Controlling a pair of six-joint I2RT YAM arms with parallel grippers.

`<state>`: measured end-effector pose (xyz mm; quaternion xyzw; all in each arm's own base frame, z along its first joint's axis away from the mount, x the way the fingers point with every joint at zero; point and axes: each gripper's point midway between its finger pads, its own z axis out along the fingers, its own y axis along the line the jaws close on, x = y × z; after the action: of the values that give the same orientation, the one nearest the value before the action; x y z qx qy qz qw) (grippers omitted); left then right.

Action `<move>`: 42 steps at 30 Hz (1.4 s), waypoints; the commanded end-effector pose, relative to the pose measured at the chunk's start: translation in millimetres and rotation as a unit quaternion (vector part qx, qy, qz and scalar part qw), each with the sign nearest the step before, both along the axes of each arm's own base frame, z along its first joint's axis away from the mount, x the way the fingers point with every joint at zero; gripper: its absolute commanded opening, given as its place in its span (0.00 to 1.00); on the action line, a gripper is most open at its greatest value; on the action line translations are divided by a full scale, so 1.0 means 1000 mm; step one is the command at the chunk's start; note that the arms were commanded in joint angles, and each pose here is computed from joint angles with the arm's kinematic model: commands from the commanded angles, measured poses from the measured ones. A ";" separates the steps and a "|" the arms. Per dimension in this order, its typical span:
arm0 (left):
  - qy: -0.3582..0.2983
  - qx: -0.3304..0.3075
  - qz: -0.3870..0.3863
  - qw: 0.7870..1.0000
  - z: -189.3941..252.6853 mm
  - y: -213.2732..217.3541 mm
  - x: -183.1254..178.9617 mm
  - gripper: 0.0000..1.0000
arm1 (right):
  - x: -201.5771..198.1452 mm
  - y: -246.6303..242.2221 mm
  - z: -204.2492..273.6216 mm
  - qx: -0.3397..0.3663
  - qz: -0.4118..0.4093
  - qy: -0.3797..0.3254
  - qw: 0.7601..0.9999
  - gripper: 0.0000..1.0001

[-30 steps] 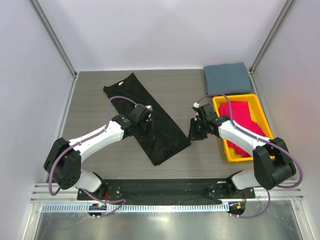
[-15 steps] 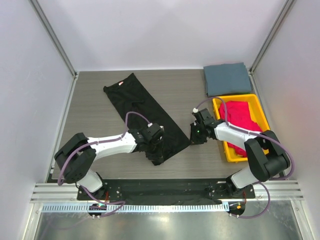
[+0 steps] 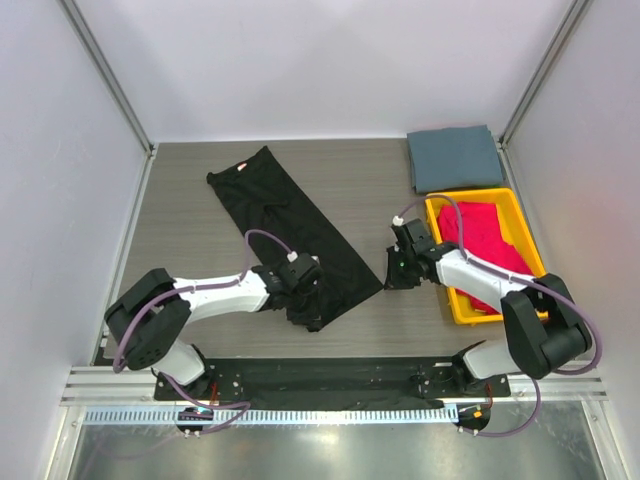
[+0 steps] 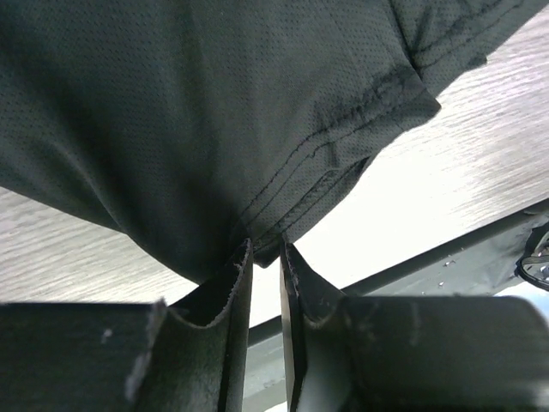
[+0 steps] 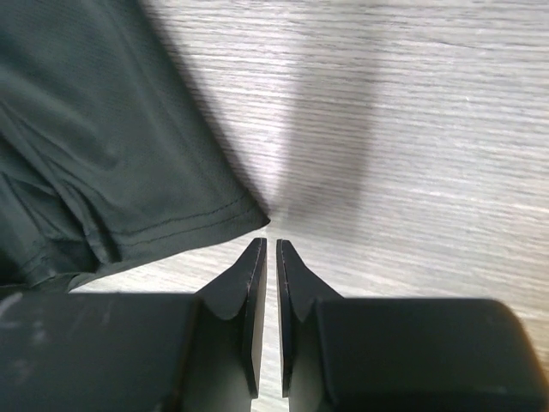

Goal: Fold and stack the t-shirts
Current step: Fold the tshirt

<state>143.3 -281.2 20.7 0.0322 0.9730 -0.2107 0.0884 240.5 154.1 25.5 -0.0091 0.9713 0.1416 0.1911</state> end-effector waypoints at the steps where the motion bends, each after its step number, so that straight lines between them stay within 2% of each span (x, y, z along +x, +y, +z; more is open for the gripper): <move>1: -0.015 -0.025 0.007 1.000 0.016 -0.006 0.001 0.21 | 0.005 0.000 0.018 0.008 -0.011 -0.024 1.000 0.15; 5: -0.065 -0.011 0.008 0.998 0.055 -0.008 0.026 0.25 | 0.009 0.003 0.038 0.021 -0.013 -0.044 0.999 0.16; 9: -0.076 0.005 0.030 0.997 0.069 0.013 0.065 0.24 | 0.014 0.005 0.052 0.028 -0.014 -0.064 0.997 0.16; 11: -0.084 0.026 0.062 0.994 0.073 0.041 0.098 0.24 | 0.015 0.005 0.056 0.029 -0.015 -0.069 0.997 0.16; 12: -0.096 0.025 0.100 0.990 0.083 0.059 0.126 0.24 | 0.015 0.005 0.058 0.032 -0.014 -0.072 0.997 0.17; 15: -0.108 0.041 0.139 0.984 0.089 0.093 0.164 0.24 | 0.018 0.008 0.062 0.039 -0.014 -0.078 0.996 0.17; 18: -0.116 0.057 0.217 0.968 0.093 0.150 0.210 0.27 | 0.021 0.010 0.065 0.045 -0.014 -0.085 0.995 0.17; 22: -0.105 0.016 0.291 0.951 0.077 0.193 0.250 0.29 | 0.025 0.013 0.061 0.046 -0.012 -0.080 0.996 0.19; 28: -0.077 0.000 0.332 0.940 0.038 0.224 0.286 0.29 | 0.028 0.018 0.065 0.050 0.002 -0.081 0.995 0.27; 33: -0.063 -0.012 0.364 0.929 0.020 0.243 0.306 0.30 | 0.029 0.007 0.044 0.007 -0.008 -0.054 0.998 0.35; 38: -0.058 -0.012 0.367 0.929 0.010 0.248 0.321 0.30 | 0.023 0.026 0.036 0.045 0.043 -0.039 0.997 0.36; 42: -0.050 0.000 0.377 0.925 0.003 0.258 0.322 0.29 | 0.028 0.027 0.025 0.033 0.054 -0.028 0.998 0.36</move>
<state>456.2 -31.1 25.9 -0.3189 0.9113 -0.1613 0.2047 254.1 169.5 43.1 -0.0337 0.9660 0.1670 0.1943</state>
